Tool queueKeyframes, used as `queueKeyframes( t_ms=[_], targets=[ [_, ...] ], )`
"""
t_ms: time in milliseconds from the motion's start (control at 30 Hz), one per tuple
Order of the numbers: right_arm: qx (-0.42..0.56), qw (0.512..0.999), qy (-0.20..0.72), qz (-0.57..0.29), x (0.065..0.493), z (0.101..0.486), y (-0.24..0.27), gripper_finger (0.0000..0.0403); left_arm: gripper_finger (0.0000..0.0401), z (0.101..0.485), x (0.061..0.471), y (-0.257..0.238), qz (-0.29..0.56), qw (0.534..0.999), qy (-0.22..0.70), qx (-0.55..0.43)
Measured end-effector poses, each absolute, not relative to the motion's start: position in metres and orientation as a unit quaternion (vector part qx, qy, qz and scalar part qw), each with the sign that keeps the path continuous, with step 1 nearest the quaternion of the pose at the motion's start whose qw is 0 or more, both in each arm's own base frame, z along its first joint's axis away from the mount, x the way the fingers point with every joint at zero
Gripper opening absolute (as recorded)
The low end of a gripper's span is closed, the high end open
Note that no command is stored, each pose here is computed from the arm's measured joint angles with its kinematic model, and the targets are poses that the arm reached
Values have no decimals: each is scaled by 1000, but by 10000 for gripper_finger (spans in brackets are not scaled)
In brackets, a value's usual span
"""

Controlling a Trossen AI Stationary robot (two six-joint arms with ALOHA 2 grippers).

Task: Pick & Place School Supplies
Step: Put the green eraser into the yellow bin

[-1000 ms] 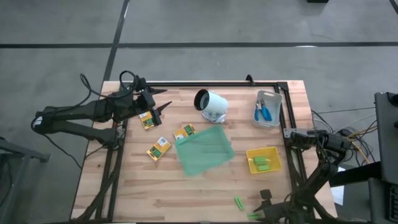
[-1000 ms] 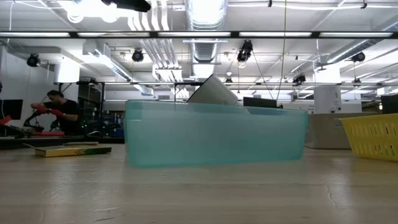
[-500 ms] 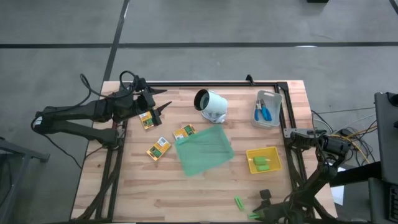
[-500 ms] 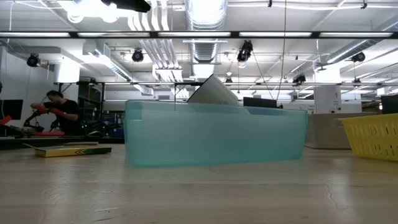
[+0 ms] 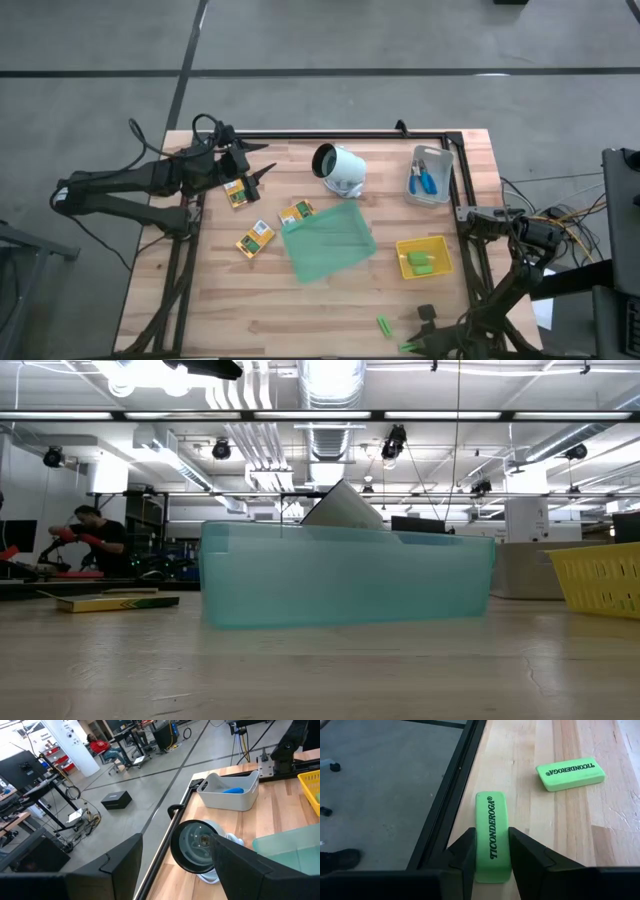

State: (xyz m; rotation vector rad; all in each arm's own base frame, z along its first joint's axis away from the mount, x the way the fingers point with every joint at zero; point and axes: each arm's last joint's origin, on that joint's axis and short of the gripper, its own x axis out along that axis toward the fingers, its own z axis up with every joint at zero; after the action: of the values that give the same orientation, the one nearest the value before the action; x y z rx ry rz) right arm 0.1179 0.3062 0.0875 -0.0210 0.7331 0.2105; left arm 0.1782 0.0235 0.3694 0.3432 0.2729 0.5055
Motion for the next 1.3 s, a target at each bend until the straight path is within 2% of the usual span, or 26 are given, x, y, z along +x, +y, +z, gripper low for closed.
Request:
queueKeyframes(
  t_ms=[633, 1300],
  targets=[
    [-39, 927, 357, 109, 117, 101, 301, 93, 236, 369, 178, 24, 248, 945, 134, 168],
    [-40, 945, 314, 85, 106, 188, 263, 93, 236, 369, 178, 24, 248, 945, 134, 168]
  ],
)
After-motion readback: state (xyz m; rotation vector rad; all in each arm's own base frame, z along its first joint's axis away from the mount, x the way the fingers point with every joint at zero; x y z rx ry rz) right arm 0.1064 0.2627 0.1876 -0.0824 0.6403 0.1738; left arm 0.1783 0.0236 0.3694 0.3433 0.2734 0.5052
